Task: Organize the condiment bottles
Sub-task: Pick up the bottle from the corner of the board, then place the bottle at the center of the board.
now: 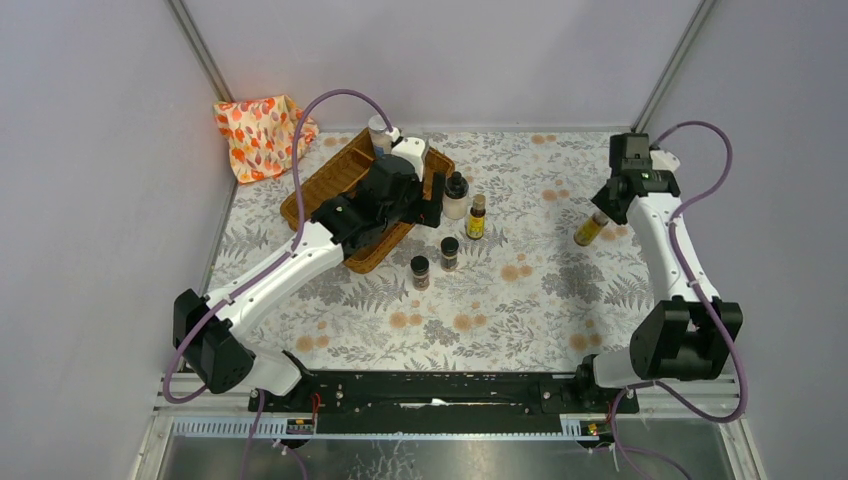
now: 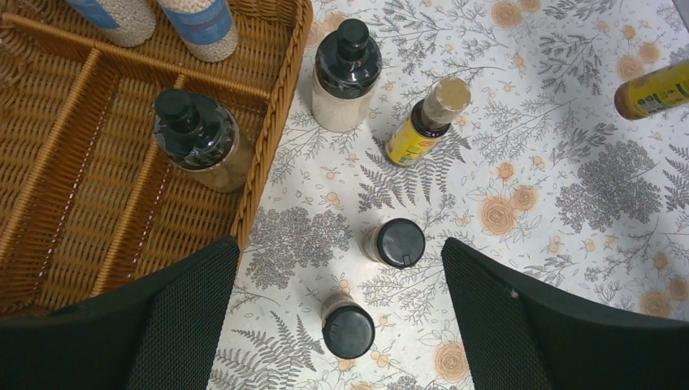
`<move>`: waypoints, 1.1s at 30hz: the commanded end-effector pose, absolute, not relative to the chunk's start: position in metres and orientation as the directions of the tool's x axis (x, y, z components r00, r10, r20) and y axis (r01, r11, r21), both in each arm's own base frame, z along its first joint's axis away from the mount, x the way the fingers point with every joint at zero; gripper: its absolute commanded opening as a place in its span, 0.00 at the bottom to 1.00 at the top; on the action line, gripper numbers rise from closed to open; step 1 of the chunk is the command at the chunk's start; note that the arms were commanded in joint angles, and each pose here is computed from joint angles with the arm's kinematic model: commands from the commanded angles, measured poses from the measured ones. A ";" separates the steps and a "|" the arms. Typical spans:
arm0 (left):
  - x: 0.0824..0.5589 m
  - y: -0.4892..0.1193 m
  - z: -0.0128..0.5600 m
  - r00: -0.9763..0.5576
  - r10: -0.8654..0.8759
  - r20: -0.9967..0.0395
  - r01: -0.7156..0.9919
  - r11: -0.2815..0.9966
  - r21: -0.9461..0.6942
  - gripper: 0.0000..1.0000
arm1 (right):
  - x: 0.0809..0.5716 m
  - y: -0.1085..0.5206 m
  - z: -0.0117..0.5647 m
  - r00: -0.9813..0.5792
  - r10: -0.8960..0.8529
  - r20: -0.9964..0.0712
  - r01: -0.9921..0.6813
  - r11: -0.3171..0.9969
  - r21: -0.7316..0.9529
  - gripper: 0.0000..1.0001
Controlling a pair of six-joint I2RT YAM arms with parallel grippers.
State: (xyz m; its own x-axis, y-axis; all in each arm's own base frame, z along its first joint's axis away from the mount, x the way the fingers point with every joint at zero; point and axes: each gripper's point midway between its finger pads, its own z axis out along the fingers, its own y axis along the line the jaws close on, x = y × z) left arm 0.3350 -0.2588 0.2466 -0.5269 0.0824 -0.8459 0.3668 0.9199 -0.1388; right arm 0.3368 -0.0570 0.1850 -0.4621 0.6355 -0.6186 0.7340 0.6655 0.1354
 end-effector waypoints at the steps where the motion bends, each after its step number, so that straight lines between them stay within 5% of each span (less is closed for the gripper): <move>1: 0.335 -0.252 0.274 -0.491 0.051 -0.870 0.336 0.932 -0.135 0.99 | 0.374 -0.038 0.223 -0.450 0.565 -0.692 0.647 0.740 0.184 0.00; 33: 0.352 -0.183 0.337 -0.427 -0.010 -0.904 0.085 0.995 -0.051 0.99 | 0.505 0.138 0.325 -0.522 0.293 -0.801 0.163 0.956 0.243 0.00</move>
